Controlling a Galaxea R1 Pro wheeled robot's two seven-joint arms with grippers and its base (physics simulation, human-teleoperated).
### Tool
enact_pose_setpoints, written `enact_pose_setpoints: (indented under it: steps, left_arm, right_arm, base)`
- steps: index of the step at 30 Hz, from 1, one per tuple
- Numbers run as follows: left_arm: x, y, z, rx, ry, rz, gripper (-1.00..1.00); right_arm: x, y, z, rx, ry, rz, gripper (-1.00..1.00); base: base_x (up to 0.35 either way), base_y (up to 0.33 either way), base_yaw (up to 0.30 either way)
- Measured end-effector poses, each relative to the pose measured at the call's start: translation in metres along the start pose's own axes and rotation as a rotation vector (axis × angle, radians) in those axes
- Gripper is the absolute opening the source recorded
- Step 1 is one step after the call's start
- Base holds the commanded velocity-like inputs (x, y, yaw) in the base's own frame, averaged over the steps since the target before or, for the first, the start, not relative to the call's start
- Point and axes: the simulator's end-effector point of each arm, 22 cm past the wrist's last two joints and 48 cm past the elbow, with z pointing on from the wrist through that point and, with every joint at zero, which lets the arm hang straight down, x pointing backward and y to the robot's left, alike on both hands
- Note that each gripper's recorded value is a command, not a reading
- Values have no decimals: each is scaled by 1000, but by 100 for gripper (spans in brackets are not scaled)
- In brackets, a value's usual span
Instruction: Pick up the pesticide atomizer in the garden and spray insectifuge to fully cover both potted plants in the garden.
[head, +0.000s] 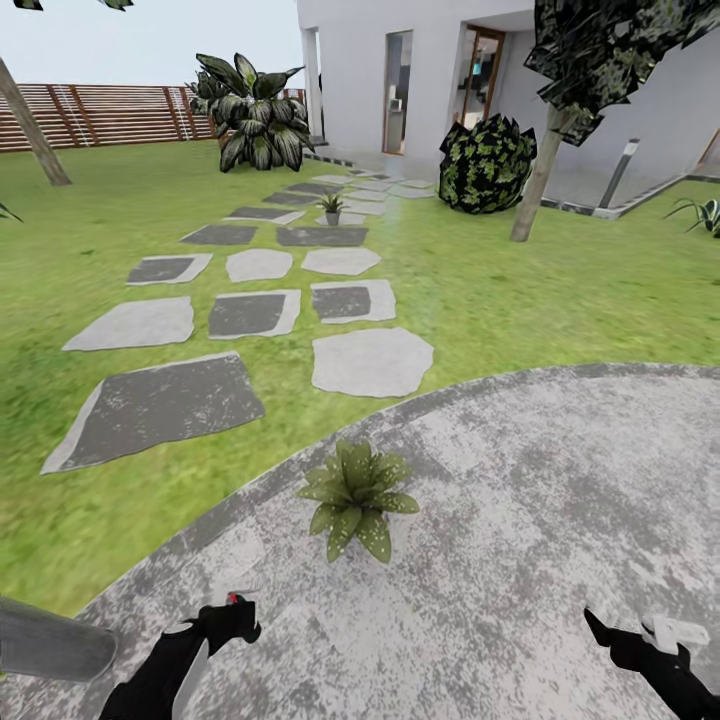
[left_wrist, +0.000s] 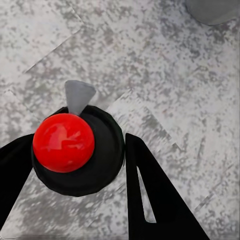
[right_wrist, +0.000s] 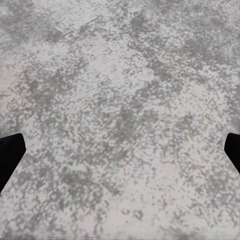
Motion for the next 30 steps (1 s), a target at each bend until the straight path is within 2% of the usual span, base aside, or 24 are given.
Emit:
enact_pose_setpoints:
  steps: [6,8,11,15,18,20,23,26,30]
  left_arm:
    - [4,9,-12,-19,12,-37,-100]
    - [7,11,-16,-23,20,-43,-100]
    - [9,17,-22,-58,27,-46,-100]
    - [8,20,-28,-92,32,-48,-100]
    - [10,18,-33,-98,43,-51,-100]
    - [10,17,-36,-98,48,-52,-100]
    - [9,15,-40,-99,52,-53,-100]
    - [6,14,-45,-98,55,-54,-100]
    - [2,13,-52,-99,55,-55,-100]
  right_arm:
    - [35,11,-2,-9,10,-10,100]
    - [45,13,-4,14,25,-45,100]
    - [63,11,-8,63,81,-128,100]
    - [85,22,-16,65,144,-156,100]
    - [100,31,-24,53,185,-145,100]
    - [125,43,-36,29,238,-119,100]
    - [167,59,-62,8,327,-85,100]
    - [203,63,-96,4,402,-79,100]
    - [219,73,-117,-6,440,-68,100]
  base:
    - [0,0,0]
    - [0,0,0]
    - [0,0,0]
    - [0,0,0]
    - [0,0,0]
    - [0,0,0]
    - [0,0,0]
    - [0,0,0]
    - [0,0,0]
